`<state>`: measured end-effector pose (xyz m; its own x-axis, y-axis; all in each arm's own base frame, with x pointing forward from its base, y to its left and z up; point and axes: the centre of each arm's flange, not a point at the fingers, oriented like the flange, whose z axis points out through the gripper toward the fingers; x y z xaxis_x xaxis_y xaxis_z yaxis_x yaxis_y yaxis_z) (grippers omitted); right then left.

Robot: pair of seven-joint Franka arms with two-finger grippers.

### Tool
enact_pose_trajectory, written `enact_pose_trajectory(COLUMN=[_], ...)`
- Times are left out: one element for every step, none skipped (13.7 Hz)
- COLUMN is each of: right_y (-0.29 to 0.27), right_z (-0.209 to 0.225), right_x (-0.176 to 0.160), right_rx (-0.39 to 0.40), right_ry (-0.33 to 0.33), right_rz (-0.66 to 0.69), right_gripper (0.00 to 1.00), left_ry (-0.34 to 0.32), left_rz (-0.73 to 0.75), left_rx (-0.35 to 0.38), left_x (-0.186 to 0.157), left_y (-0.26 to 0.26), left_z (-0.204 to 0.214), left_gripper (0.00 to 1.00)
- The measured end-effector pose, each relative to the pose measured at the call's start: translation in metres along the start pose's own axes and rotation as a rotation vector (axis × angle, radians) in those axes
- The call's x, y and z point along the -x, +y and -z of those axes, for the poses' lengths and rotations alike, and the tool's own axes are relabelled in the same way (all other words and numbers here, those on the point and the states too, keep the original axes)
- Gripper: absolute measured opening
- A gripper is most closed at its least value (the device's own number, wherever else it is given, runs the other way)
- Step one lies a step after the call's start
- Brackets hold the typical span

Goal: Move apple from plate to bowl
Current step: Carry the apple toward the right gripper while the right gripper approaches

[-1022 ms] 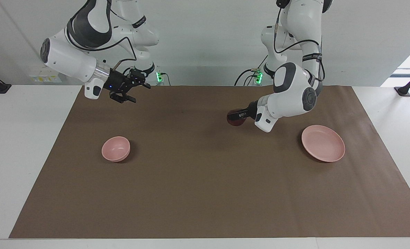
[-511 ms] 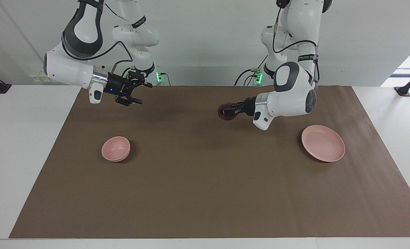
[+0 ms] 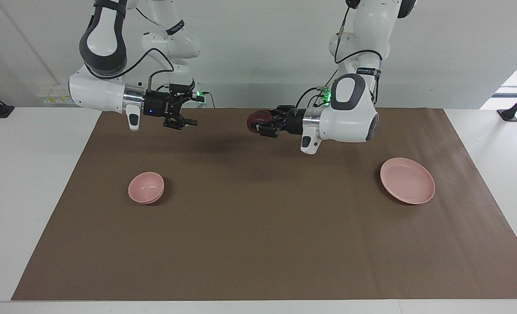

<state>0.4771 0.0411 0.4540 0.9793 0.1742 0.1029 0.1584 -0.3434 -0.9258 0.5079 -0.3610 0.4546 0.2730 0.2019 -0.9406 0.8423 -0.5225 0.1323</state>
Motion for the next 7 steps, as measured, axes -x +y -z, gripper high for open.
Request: enact_pose_trajectory(right_y=[-0.002,-0.004,-0.006,-0.008,-0.008,-0.010,-0.011], right_z=[-0.005,-0.009,-0.011,-0.012,-0.012,-0.012,-0.012], right_x=[0.000,-0.001,-0.002,-0.003,-0.004,-0.005,-0.006], right_rx=[-0.004,-0.013,-0.024,-0.034,-0.042,-0.056,-0.069], right_ry=[-0.007,-0.009,-0.005,-0.001,0.005,0.014,0.021], right_rz=[-0.015,-0.031,-0.048,-0.063,-0.080,-0.100,-0.119], right_gripper=[1.00,1.00,1.00,1.00,1.00,1.00,1.00], left_ry=[-0.034,-0.063,-0.081,-0.090,-0.101,-0.113,-0.118], left_rz=[0.039,0.077,0.103,0.119,0.130,0.139,0.149], left_rx=[0.026,0.055,0.078,0.092,0.102,0.111,0.123], left_x=[0.006,0.011,0.015,0.018,0.020,0.023,0.026], left_y=[0.003,0.007,0.010,0.011,0.013,0.014,0.015], left_z=[-0.007,-0.012,-0.017,-0.023,-0.028,-0.035,-0.043], left_gripper=[0.76,0.76,0.76,0.76,0.76,0.76,0.76])
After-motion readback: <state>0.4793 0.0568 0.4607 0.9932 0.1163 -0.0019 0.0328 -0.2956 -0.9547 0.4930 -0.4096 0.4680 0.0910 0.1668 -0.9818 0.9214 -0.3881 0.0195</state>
